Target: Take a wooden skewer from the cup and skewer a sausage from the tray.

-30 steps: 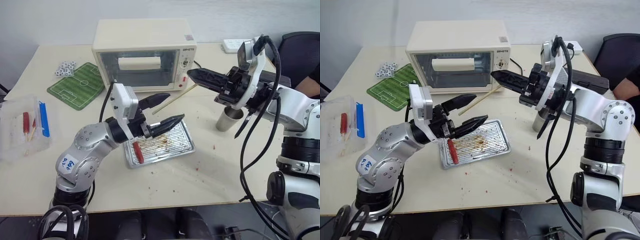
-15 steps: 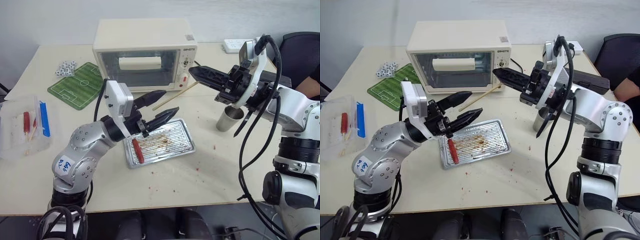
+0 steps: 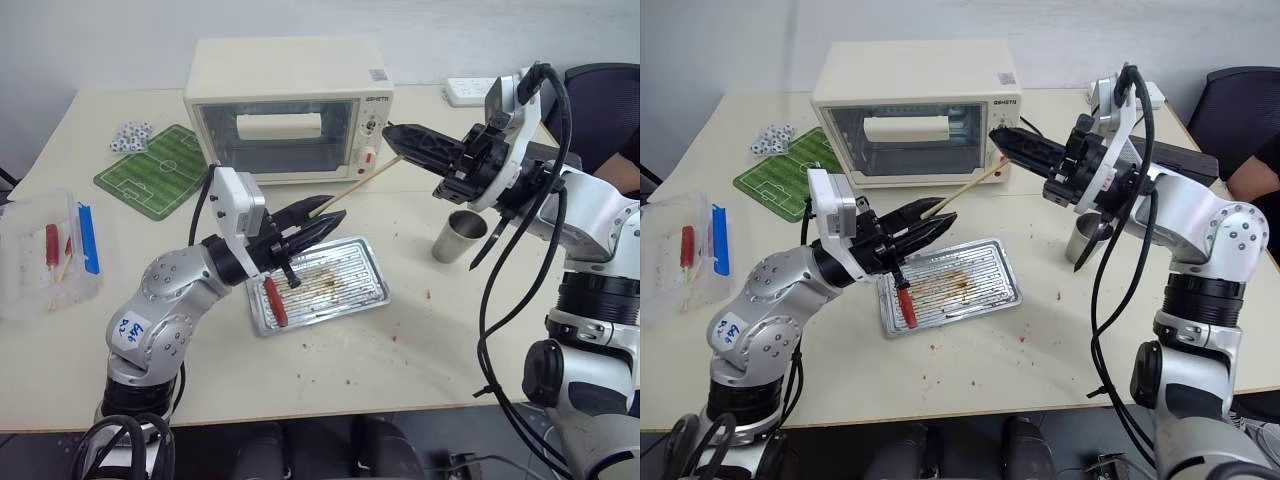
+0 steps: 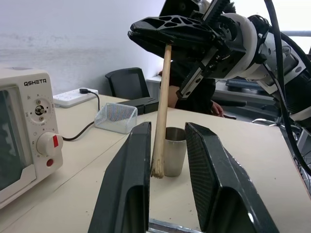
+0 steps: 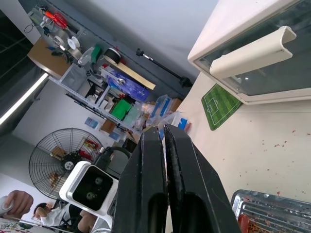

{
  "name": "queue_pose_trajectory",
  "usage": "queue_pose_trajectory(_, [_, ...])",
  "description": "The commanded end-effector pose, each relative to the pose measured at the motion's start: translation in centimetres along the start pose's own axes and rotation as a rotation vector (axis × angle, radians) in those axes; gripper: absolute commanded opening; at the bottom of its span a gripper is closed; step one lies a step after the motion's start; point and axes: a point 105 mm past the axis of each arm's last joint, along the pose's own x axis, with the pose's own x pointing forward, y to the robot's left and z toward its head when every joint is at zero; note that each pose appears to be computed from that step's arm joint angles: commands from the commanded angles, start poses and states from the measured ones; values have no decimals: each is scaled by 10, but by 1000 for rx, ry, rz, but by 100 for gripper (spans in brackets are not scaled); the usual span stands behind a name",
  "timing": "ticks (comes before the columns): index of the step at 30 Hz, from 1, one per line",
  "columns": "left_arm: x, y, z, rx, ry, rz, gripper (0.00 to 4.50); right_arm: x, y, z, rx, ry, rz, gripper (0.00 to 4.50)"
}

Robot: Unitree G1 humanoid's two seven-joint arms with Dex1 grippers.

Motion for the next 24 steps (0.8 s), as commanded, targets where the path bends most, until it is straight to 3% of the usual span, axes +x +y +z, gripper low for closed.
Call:
queue_pose_trajectory(1, [3,0,12,33,-48,1,97,-2,20,8,-46,-27,66,0])
queue_pose_trajectory(5, [5,0,15,32,-69,1,1,-2,20,7,-47,-27,69,0])
queue_pose_trajectory(14, [7,1,15,30,-66,6,1,-2,21,7,-51,-24,74,0])
queue_pose_trajectory(15, [5,5,15,37,-58,22,0,-3,21,5,-61,-11,71,39])
queue_pose_trajectory(18, [-3,16,16,61,-31,68,0,-5,23,5,-90,16,57,99])
queue_pose_trajectory(24, [-25,27,20,98,25,134,0,-4,22,11,-149,61,-4,303])
